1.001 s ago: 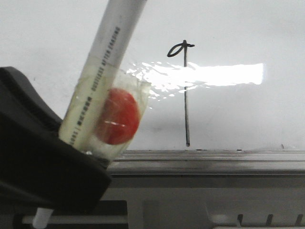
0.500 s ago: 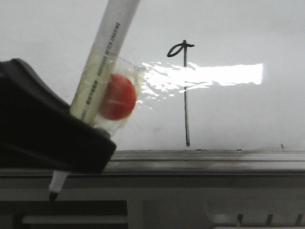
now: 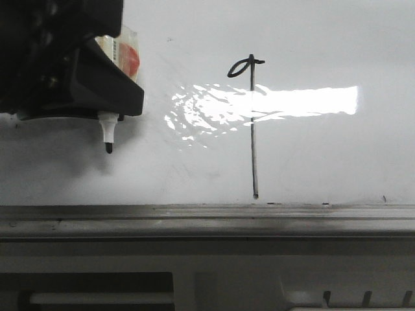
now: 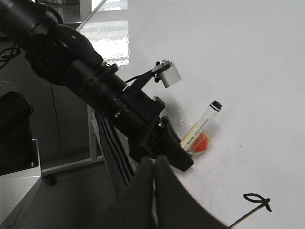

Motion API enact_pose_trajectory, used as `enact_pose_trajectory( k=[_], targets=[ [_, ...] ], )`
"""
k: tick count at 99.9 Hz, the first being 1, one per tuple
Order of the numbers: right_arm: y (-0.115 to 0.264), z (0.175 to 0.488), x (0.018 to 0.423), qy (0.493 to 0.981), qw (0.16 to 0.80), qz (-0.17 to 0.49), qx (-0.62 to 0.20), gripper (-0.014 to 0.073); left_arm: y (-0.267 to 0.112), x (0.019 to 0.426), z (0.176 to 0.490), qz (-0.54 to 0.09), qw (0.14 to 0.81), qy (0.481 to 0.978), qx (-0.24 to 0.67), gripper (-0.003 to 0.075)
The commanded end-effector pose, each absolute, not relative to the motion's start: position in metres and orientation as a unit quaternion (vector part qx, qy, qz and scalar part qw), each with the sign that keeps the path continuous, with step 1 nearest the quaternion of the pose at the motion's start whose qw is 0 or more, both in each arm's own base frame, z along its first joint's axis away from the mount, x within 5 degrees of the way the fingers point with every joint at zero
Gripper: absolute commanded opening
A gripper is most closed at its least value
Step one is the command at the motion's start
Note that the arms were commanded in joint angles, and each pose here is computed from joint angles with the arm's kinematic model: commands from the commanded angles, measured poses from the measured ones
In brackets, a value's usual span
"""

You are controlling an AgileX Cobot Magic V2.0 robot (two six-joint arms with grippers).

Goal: Write number 9 on whiteboard

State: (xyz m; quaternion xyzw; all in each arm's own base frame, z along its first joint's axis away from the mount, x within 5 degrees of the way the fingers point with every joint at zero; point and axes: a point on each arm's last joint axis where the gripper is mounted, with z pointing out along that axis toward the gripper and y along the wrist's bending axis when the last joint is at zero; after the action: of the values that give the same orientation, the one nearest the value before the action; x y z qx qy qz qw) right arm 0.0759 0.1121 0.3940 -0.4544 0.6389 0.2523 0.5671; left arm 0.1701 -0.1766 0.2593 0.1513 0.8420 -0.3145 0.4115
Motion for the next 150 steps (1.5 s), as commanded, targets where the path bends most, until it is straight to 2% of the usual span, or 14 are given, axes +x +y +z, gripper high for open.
enact_pose_trajectory(
  k=[1, 40, 69, 91, 101, 113, 118, 133, 138, 150],
  targets=[
    [0.109, 0.41, 0.078, 0.617, 0.613, 0.261, -0.419, -0.0055, -0.185, 0.178, 0.273, -0.329, 0.42, 0.836, 0.129, -0.0019],
    [0.109, 0.411, 0.078, 0.618, 0.613, 0.265, -0.415, -0.0055, -0.202, 0.197, 0.261, -0.308, 0.405, 0.851, 0.128, -0.0019],
    [0.109, 0.411, 0.078, 0.619, 0.613, 0.266, -0.414, -0.0055, -0.192, 0.206, 0.254, -0.241, 0.426, 0.867, 0.094, -0.0018],
    [0.109, 0.411, 0.078, 0.618, 0.614, 0.266, -0.413, -0.0055, -0.191, 0.207, 0.254, -0.232, 0.429, 0.869, 0.089, -0.0009],
    [0.109, 0.411, 0.078, 0.618, 0.615, 0.266, -0.412, -0.0055, -0.19, 0.208, 0.254, -0.23, 0.429, 0.869, 0.088, 0.0069],
    [0.109, 0.411, 0.078, 0.618, 0.615, 0.266, -0.412, -0.0055, -0.188, 0.209, 0.254, -0.221, 0.432, 0.871, 0.08, 0.0232],
    [0.109, 0.411, 0.078, 0.618, 0.615, 0.266, -0.412, -0.0055, -0.188, 0.209, 0.254, -0.217, 0.433, 0.871, 0.076, 0.0275],
    [0.109, 0.411, 0.078, 0.617, 0.616, 0.267, -0.411, -0.0055, -0.186, 0.21, 0.254, -0.211, 0.435, 0.872, 0.073, 0.0303],
    [0.109, 0.411, 0.078, 0.617, 0.616, 0.267, -0.411, -0.0055, -0.186, 0.21, 0.254, -0.211, 0.435, 0.872, 0.073, 0.0333],
    [0.109, 0.412, 0.078, 0.617, 0.617, 0.267, -0.41, -0.0055, -0.187, 0.209, 0.254, -0.214, 0.434, 0.872, 0.074, 0.0494]
  ],
)
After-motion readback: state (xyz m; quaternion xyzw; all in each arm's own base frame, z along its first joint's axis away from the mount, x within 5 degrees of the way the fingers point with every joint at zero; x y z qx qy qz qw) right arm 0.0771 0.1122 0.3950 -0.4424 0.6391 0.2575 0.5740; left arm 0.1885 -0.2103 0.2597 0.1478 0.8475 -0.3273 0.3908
